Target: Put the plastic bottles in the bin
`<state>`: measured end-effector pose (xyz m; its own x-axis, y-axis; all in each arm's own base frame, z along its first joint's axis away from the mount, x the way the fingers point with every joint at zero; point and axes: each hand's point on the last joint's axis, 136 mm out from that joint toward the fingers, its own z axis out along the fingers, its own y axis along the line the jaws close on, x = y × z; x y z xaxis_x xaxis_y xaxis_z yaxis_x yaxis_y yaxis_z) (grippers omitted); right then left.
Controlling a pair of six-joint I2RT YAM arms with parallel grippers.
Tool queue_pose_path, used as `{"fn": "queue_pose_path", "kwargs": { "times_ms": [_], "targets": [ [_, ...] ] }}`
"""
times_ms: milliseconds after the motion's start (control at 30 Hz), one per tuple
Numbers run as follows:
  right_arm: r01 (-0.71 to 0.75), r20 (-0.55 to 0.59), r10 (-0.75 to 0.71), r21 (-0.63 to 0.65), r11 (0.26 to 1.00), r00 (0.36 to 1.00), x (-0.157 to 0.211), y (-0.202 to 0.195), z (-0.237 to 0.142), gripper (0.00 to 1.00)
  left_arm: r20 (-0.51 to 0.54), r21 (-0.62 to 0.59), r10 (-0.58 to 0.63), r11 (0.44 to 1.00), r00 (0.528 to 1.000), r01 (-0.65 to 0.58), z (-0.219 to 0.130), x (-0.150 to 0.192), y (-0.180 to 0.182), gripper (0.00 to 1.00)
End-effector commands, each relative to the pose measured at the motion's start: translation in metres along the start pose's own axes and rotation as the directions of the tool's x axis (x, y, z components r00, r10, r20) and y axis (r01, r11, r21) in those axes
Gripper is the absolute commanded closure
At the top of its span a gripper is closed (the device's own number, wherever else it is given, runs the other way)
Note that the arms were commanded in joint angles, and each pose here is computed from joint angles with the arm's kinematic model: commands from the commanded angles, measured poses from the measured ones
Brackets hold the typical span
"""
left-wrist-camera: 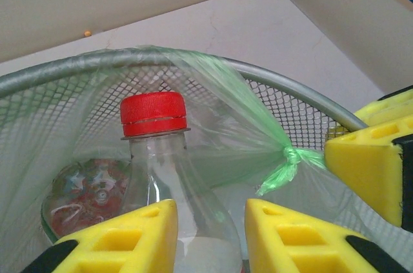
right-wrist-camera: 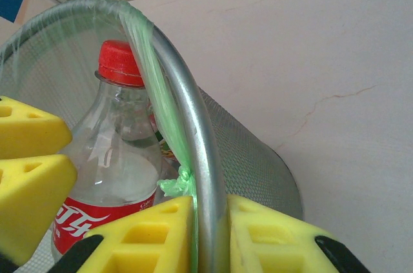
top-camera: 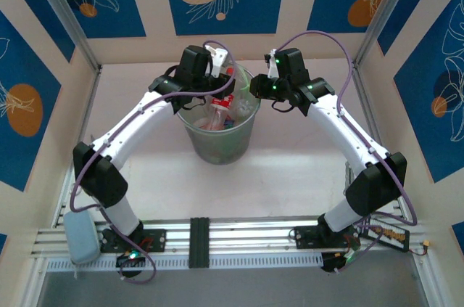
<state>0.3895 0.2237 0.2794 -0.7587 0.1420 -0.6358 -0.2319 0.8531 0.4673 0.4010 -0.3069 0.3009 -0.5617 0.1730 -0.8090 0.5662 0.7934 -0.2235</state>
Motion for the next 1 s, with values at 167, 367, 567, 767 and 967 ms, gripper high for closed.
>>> {"fn": "queue_pose_path", "kwargs": {
  "times_ms": [167,367,567,767,967],
  "targets": [
    [-0.001,-0.049,0.001,-0.003,1.000,0.999,0.007,0.003,-0.006,0.79,0.201,-0.027,0.004,1.000,0.980,0.001,-0.069,-0.069,-0.002,0.41],
    [-0.003,0.000,0.003,0.012,1.000,1.000,-0.008,-0.004,-0.021,0.80,0.305,-0.177,-0.089,0.973,0.948,0.148,-0.130,-0.086,0.051,0.23],
    [-0.008,0.045,0.007,0.033,0.999,0.999,-0.023,-0.013,-0.039,0.80,0.352,-0.348,-0.295,0.840,0.888,0.417,-0.162,-0.048,0.156,0.09],
    [-0.040,0.065,0.036,0.054,0.998,0.997,-0.024,-0.030,-0.053,0.80,0.346,-0.453,-0.467,0.676,0.813,0.581,-0.127,0.020,0.231,0.00],
    [-0.056,0.069,0.051,0.072,0.996,0.996,-0.016,-0.040,-0.065,0.80,0.347,-0.478,-0.655,0.492,0.671,0.728,-0.074,0.061,0.274,0.00]
  ]
}}
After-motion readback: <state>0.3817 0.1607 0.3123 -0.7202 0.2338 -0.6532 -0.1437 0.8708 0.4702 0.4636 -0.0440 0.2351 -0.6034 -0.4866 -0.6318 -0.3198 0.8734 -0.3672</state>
